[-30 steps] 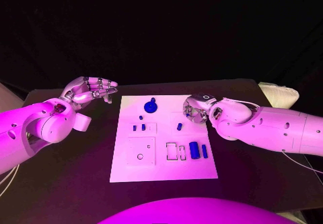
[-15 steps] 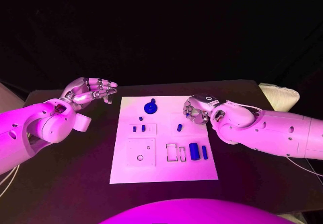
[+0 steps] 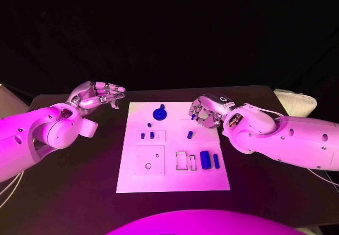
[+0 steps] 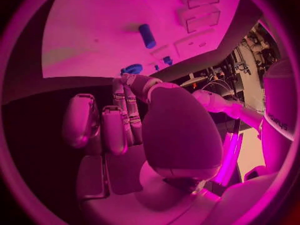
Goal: Assemble the parts on the task board
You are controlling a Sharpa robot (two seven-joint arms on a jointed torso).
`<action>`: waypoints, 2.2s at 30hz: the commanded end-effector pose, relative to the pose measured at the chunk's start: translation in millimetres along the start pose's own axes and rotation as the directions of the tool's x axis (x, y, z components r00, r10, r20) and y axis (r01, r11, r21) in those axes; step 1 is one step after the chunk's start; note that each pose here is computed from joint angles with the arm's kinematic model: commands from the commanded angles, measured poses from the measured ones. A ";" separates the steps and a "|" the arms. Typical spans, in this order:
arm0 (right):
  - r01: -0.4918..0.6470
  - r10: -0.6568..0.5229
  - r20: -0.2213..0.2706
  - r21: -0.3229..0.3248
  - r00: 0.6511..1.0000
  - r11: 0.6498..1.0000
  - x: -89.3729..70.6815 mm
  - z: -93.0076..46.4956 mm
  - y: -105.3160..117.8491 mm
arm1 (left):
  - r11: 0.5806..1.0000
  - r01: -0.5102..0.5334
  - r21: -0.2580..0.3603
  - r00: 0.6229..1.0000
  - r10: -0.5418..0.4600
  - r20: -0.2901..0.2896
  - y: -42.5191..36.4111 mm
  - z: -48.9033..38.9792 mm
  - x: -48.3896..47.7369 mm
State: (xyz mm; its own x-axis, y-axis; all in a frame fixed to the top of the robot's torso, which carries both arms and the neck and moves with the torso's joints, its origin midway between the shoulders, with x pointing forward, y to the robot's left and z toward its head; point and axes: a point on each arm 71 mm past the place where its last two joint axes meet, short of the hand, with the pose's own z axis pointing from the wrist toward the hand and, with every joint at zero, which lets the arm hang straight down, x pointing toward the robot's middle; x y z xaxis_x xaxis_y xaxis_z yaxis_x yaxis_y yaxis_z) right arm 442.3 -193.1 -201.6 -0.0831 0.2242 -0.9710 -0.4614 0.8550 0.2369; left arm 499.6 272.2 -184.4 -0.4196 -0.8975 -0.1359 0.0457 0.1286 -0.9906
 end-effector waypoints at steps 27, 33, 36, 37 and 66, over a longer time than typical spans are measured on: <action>-0.044 0.020 -0.089 -0.279 0.996 0.959 82.8 -3.5 116.2 | 0.999 0.033 0.010 0.998 -0.032 -0.059 -3.6 8.3 24.5; -0.038 0.011 -0.098 -0.279 0.995 0.960 86.1 -4.4 118.7 | 0.999 0.034 0.008 0.997 -0.034 -0.064 -3.6 9.0 25.9; -0.035 0.006 -0.103 -0.281 0.995 0.959 87.6 -5.0 119.7 | 0.999 0.035 0.007 0.997 -0.034 -0.065 -3.4 9.2 26.2; -0.032 0.003 -0.104 -0.280 0.995 0.959 88.2 -5.1 119.8 | 0.999 0.035 0.007 0.997 -0.034 -0.066 -3.4 9.3 26.2; -0.013 -0.023 -0.131 -0.266 0.991 0.964 96.1 -5.4 118.3 | 0.999 0.035 0.000 0.997 -0.035 -0.067 -2.7 9.1 25.4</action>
State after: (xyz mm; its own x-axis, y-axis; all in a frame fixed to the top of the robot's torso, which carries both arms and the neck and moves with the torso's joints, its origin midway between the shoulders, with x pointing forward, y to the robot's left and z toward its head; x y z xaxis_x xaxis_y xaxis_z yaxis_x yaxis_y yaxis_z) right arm 376.0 -73.9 -266.0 -0.1904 0.1620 -0.9682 -0.6704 0.6991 0.2488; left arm 497.6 247.3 -186.0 -0.4670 -0.8770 -0.1129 0.0329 0.1104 -0.9933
